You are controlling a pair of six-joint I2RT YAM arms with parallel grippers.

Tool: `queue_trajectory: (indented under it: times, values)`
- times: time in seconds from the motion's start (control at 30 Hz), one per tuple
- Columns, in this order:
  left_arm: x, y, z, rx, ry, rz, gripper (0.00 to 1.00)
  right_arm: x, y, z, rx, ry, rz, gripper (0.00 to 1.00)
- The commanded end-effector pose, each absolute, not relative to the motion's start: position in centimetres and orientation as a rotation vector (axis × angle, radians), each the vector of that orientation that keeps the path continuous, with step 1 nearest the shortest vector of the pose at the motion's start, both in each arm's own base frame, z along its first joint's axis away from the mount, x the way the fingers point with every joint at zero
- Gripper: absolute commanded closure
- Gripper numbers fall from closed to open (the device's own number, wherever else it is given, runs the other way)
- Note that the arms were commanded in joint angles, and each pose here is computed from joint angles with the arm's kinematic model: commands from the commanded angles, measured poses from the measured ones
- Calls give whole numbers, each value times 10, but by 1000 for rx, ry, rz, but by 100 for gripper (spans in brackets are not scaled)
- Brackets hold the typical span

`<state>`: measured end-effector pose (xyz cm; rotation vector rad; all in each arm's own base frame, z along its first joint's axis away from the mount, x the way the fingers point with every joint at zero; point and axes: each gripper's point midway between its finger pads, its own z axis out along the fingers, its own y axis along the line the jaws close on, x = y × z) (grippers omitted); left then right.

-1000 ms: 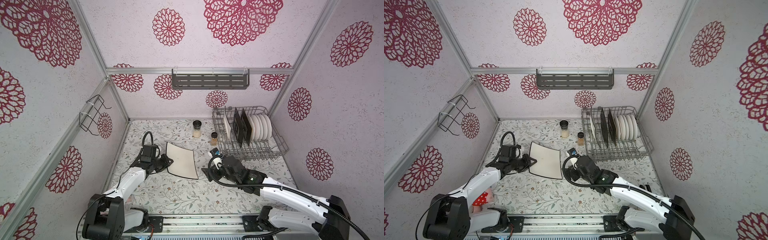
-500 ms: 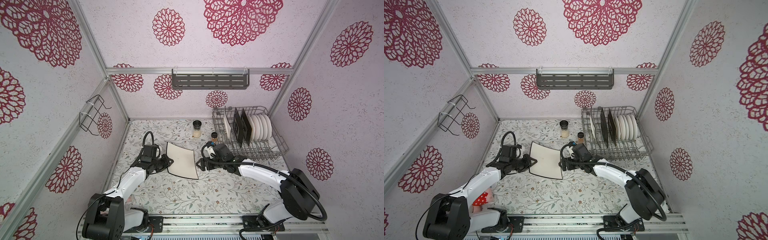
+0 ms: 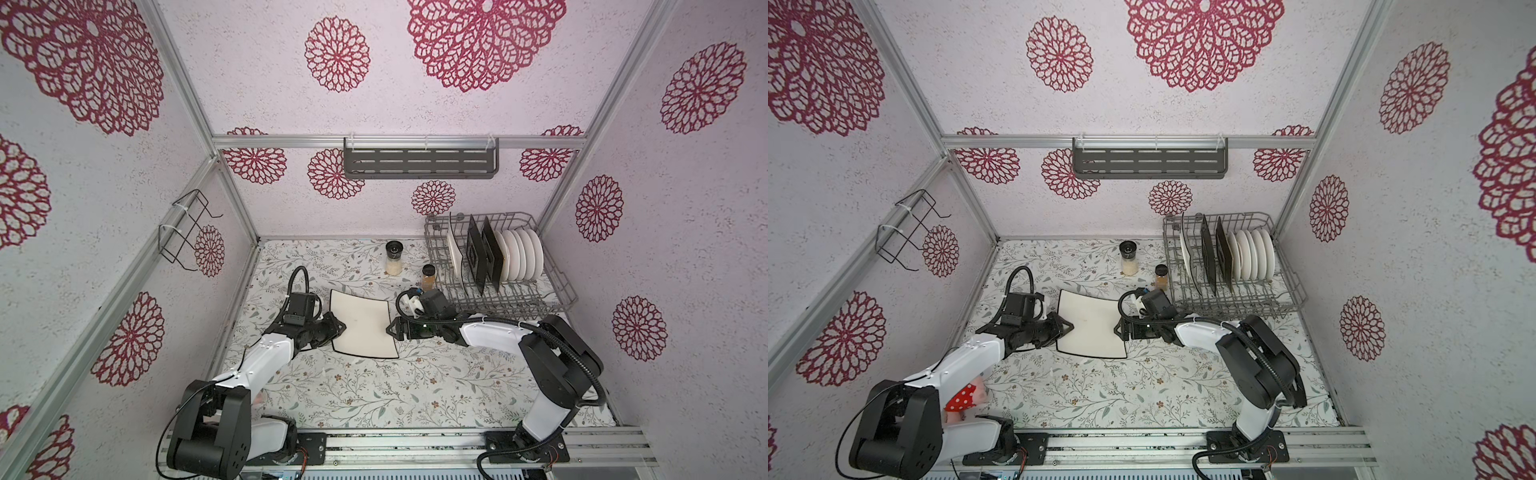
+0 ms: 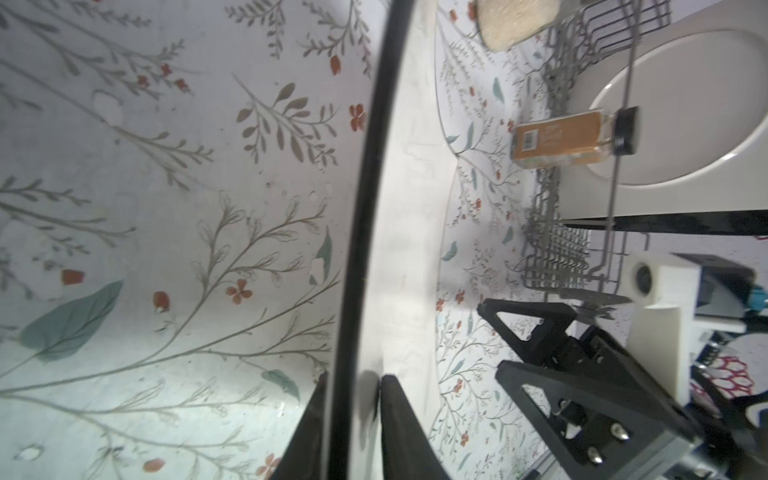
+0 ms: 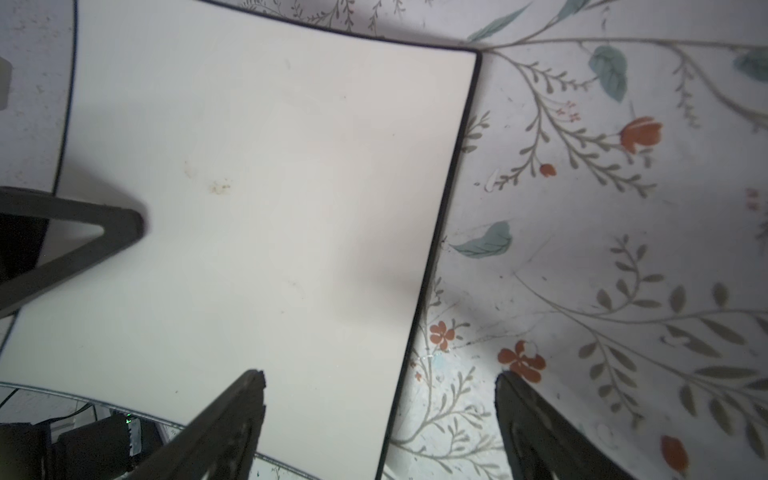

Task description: Unload the plates from the dish rack

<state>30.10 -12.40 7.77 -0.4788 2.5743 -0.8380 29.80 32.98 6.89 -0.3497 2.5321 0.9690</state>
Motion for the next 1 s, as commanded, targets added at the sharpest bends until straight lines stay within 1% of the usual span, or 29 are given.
queue_trajectory:
  times: [0.0,0.23,0.53,0.97]
  values:
    - [305,-126,80,-422,2559,-835,73,310,339,77,-323,2487,1018,11]
    - [304,-127,67,-422,2589,-833,70,315,343,59,-317,2521,1001,11]
    - [302,-126,51,-442,2629,-811,63,312,342,50,-331,2554,991,12]
    - [304,-125,36,-453,2671,-787,61,307,338,44,-327,2570,977,16]
